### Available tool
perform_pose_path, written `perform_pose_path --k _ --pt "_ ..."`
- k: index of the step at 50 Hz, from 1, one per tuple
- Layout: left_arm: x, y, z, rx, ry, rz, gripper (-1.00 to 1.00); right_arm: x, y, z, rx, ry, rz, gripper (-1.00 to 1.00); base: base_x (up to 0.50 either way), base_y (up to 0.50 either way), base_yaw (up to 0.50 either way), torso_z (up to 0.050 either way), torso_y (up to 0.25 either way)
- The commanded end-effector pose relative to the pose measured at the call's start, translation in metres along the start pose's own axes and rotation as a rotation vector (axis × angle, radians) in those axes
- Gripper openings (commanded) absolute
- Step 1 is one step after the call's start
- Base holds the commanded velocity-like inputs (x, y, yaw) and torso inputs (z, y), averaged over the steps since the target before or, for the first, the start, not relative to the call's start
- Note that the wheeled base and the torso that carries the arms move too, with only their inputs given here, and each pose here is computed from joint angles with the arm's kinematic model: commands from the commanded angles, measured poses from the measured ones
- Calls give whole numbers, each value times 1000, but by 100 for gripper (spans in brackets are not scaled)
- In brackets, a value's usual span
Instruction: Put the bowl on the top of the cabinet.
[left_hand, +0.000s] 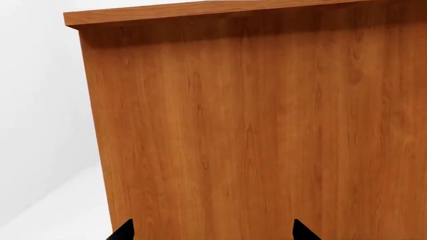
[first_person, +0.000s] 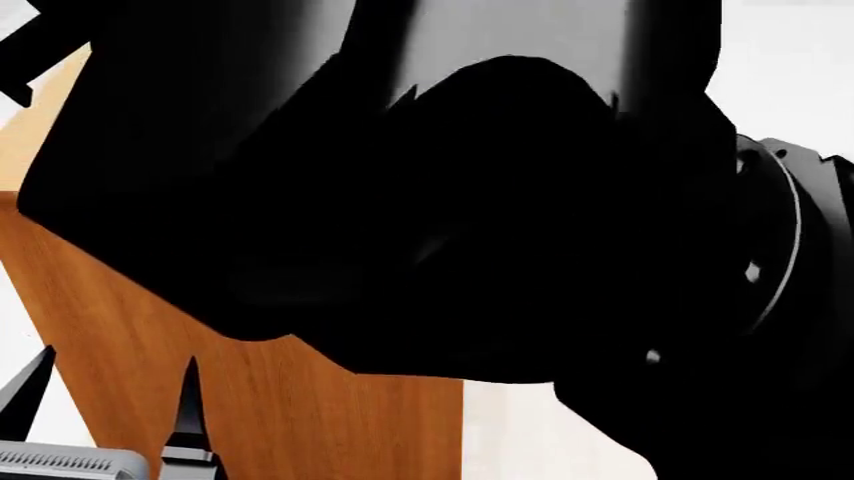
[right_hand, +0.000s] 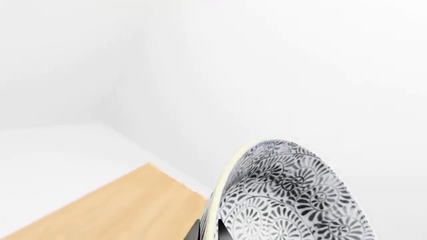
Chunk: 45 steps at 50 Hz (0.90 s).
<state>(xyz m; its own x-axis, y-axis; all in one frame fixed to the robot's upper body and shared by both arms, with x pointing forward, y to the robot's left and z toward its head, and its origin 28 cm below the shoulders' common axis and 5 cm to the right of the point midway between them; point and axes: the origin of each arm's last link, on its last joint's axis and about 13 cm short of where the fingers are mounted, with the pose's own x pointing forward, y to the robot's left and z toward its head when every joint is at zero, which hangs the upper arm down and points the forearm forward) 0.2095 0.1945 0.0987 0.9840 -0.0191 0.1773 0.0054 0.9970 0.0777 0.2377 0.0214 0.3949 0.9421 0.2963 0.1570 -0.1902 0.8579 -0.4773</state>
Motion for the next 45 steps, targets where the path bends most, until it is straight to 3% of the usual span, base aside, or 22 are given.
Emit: perform_pose_path --k 1,23,45 --pt "0 0 -2 0 5 4 100 9 9 -13 1 20 2 -100 0 0 0 0 10" --pt "1 1 -4 -5 8 7 100 19 27 -40 -34 58 48 -100 0 0 0 0 0" --pt "0 3 -5 -10 11 8 100 12 61 -55 -122 50 133 -100 0 0 0 0 0"
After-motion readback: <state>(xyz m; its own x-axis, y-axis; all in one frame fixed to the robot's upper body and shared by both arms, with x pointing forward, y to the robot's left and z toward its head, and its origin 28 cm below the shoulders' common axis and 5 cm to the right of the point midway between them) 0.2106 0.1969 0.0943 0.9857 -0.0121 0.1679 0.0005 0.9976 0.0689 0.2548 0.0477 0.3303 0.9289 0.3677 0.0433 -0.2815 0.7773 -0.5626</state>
